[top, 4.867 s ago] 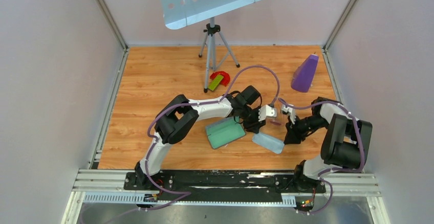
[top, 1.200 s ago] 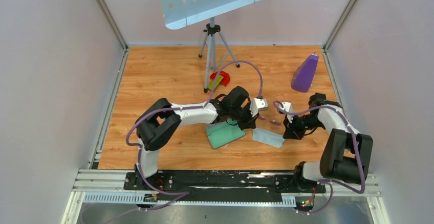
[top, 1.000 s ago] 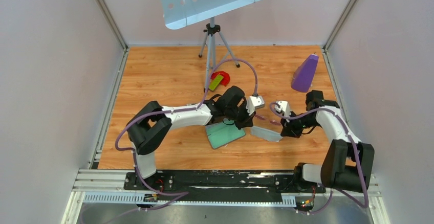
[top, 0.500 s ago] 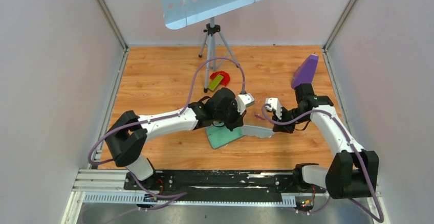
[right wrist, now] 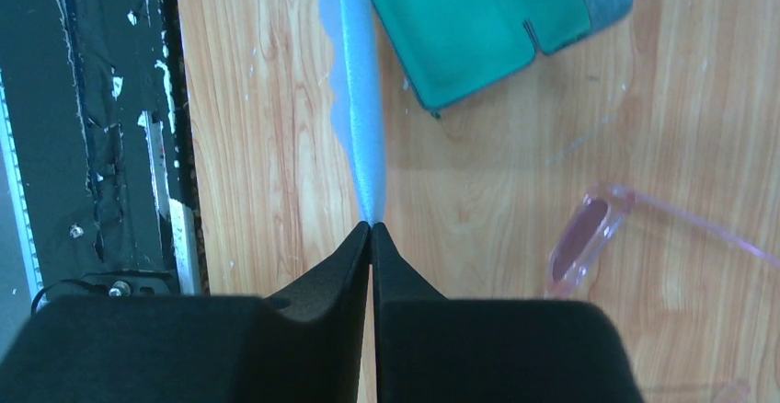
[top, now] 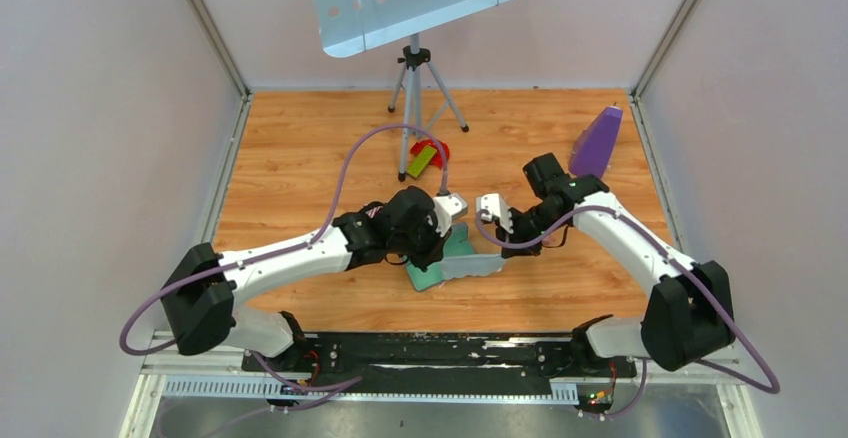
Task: Organize the sunglasses
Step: Place the glasses cleaning cloth in the sunglasses case.
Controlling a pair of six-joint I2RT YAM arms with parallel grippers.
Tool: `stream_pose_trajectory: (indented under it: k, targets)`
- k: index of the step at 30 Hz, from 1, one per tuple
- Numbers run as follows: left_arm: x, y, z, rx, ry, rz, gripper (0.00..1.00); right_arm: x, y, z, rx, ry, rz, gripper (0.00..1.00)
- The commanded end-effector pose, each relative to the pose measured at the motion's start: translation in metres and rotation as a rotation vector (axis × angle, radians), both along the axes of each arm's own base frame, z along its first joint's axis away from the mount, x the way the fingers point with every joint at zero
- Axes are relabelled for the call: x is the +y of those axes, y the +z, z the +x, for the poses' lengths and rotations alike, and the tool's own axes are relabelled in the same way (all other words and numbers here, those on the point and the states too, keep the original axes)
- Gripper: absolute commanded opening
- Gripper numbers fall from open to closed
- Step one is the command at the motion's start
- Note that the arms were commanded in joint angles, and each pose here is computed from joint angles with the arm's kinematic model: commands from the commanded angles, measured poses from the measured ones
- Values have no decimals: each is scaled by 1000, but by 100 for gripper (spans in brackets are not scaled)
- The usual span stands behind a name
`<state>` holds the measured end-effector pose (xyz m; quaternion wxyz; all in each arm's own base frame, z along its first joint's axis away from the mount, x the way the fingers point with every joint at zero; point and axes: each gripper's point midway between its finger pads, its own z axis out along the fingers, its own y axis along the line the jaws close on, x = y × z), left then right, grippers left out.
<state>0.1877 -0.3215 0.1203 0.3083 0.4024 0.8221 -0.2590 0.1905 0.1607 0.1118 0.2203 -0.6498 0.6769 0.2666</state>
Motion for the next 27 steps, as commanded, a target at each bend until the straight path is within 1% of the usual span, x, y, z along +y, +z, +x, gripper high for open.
stream_pose_trajectory:
  k: [1, 8, 13, 24, 27]
  targets:
    - [30, -8, -14, 39, 75, 58, 0, 18, -3, 3, 28, 23, -26, 7]
    - [56, -19, -29, 69, 131, 67, 0, 40, -13, -2, 43, 95, -51, 7]
    - [64, -32, -34, 88, 143, 89, 0, 51, -25, -1, 52, 102, -69, 7]
    - [68, -57, -27, 83, 172, 163, 0, 61, -50, 23, 44, 64, -118, 6]
    - [72, -60, -20, 61, 207, 179, 0, 63, -53, 30, 35, 49, -121, 6]
